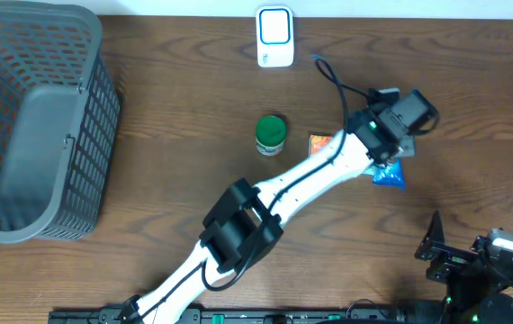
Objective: Scan the item barcode
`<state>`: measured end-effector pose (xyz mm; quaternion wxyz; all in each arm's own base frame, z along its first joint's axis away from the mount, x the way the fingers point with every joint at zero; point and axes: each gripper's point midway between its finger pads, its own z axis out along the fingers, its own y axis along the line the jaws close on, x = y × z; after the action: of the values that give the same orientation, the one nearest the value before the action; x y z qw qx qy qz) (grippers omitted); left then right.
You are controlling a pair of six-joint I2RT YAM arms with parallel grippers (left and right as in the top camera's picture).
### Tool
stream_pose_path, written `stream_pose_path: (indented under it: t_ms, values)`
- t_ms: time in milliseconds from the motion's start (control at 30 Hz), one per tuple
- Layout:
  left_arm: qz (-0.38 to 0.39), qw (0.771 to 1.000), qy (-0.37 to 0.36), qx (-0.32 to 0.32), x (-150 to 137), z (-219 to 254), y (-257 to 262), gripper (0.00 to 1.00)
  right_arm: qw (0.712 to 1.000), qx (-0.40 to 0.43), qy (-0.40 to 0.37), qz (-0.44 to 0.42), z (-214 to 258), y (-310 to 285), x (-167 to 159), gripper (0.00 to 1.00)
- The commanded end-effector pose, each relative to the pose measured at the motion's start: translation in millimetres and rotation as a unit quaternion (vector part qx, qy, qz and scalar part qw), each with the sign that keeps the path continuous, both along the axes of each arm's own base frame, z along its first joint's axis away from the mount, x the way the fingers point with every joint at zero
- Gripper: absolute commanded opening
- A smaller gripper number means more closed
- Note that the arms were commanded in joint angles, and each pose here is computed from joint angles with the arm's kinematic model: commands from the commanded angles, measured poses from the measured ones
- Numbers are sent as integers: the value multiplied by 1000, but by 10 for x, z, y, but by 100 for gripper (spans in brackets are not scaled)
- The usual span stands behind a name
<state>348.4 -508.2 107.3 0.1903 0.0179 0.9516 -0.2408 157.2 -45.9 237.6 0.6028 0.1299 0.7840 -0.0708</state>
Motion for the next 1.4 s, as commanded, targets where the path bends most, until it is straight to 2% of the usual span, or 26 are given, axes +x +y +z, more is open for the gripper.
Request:
stream_pose_path:
  t_ms: [0, 100, 133, 233, 267, 300, 400, 533, 633, 767, 867, 933, 1033, 1133, 1233, 1300, 1367]
  values:
    - [-44, 999, -20, 4, -184, 36, -160, 7, 1000, 24, -7, -8, 8, -4, -20, 99]
    - [-66, 997, -29, 10, -316, 21, -248, 8, 1000, 27, -8, 3, 9, 34, -9, 99]
    - [-71, 997, -31, 11, -333, 23, -259, 16, 1000, 27, -8, 3, 11, 34, -9, 99]
    - [-79, 996, -38, 14, -302, 55, -237, 52, 1000, 27, -10, 3, 20, 34, -6, 99]
    - [-82, 996, -42, 15, -284, 78, -222, 65, 1000, 28, -12, 5, 28, 42, -2, 99]
    - [-88, 995, -47, 17, -259, 127, -195, 83, 999, 32, -15, 16, 42, 79, 11, 99]
    - [-107, 992, -70, 20, -199, 344, -107, 97, 998, 38, -19, 38, 56, 155, 30, 99]
    - [-119, 987, -109, 18, -79, 850, 131, 100, 996, 69, -40, 46, 129, 209, 57, 99]
    - [-81, 985, -155, 6, 116, 1506, 531, 100, 991, 109, -48, 55, 138, 271, 73, 99]
    - [-25, 974, -224, -15, 281, 2367, 1132, 99, 991, 123, -9, 58, -41, 303, 170, 99]
    - [-26, 956, -292, -26, 227, 3020, 1555, 99, 988, 142, 41, 42, -217, 286, 309, 99]
    - [-10, 940, -341, -21, 154, 3424, 1873, 99, 981, 176, 82, -8, -386, 194, 412, 99]
    - [66, 904, -422, 7, 27, 4037, 2473, 99, 956, 231, 161, -86, -688, 102, 497, 99]
    - [141, 855, -498, 23, -225, 4662, 3098, 99, 931, 245, 256, -88, -941, 195, 661, 99]
    - [209, 813, -542, 20, -521, 5108, 3640, 99, 912, 263, 306, -74, -1091, 309, 789, 99]
    - [251, 783, -569, 8, -838, 5404, 4073, 99, 898, 256, 353, -55, -1294, 376, 875, 99]
    - [253, 772, -582, 5, -1030, 5510, 4267, 99, 895, 233, 375, -67, -1437, 306, 929, 99]
